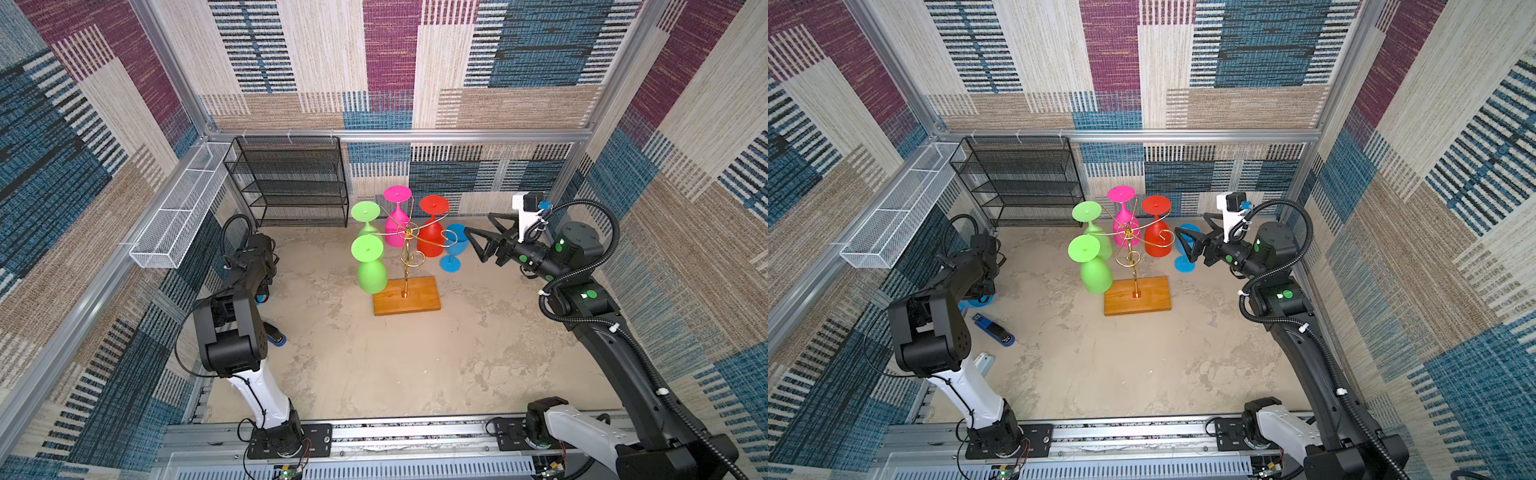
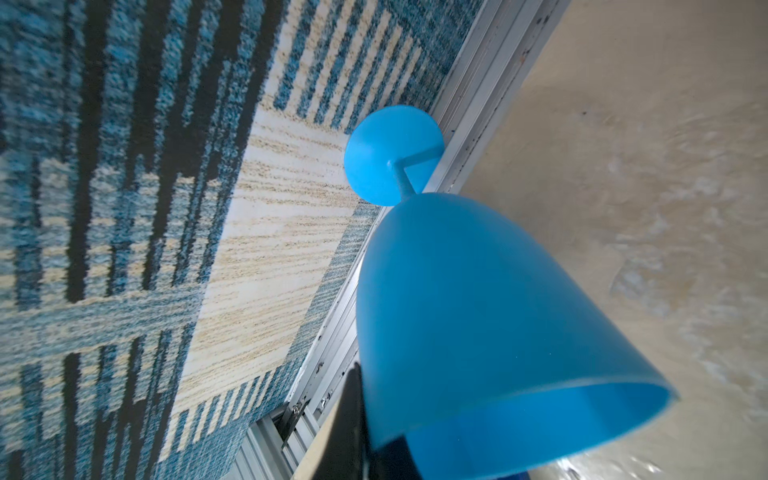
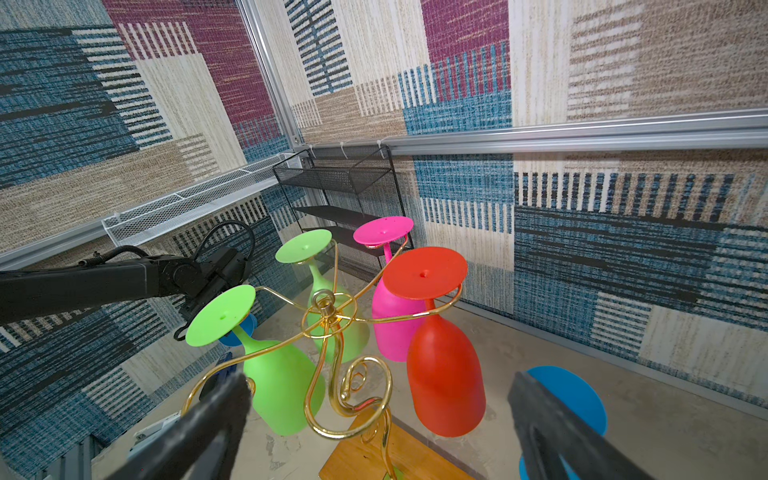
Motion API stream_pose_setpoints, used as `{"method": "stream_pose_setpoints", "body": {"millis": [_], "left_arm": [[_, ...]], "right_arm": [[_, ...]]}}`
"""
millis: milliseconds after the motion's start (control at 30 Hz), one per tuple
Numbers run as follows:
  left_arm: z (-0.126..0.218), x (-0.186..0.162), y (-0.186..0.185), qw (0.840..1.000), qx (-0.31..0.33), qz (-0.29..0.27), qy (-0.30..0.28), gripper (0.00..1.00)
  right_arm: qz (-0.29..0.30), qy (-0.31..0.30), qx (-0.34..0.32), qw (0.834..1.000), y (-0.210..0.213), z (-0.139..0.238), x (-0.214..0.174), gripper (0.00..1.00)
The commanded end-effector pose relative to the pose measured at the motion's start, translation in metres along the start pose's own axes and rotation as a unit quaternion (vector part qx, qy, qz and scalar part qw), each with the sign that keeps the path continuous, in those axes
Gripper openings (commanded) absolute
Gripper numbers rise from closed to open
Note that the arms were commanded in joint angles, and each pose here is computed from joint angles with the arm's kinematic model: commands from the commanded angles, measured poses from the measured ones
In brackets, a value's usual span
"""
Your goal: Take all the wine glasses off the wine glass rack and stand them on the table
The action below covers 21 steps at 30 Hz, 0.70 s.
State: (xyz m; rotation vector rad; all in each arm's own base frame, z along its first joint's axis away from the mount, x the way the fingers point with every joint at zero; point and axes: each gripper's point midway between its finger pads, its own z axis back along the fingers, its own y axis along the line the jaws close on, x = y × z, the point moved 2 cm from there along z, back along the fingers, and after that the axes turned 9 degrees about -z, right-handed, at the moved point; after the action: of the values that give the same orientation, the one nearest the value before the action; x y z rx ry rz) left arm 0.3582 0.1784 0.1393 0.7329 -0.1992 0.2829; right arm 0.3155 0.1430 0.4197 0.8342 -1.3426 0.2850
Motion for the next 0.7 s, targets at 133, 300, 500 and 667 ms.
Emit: {"method": "stream_pose_setpoints", "body": {"millis": [133,300,500,667], "left_arm": [[0.041,-0.016,0.0,0.995,-0.1,-0.001,-0.005,0.0],[0.074,-0.031,0.005,0.987,-0.161,0.001,-0.01,0.0],[0.114,-0.037,0.023,0.978,-0.204,0.01,-0.046,0.0],[0.153,-0.031,0.023,0.955,-0.286,0.023,-0.077,0.0]], "right_arm": [[0.01,-0.013,0.011,1.0,0.003,-0.001,0.007,0.99],[0.007,-0.01,0.01,1.0,0.003,-0.002,0.007,0.99],[0.004,-0.009,0.011,1.0,0.004,-0.002,0.008,0.99],[0.005,-0.01,0.001,1.0,0.002,-0.002,0.01,0.99]]}}
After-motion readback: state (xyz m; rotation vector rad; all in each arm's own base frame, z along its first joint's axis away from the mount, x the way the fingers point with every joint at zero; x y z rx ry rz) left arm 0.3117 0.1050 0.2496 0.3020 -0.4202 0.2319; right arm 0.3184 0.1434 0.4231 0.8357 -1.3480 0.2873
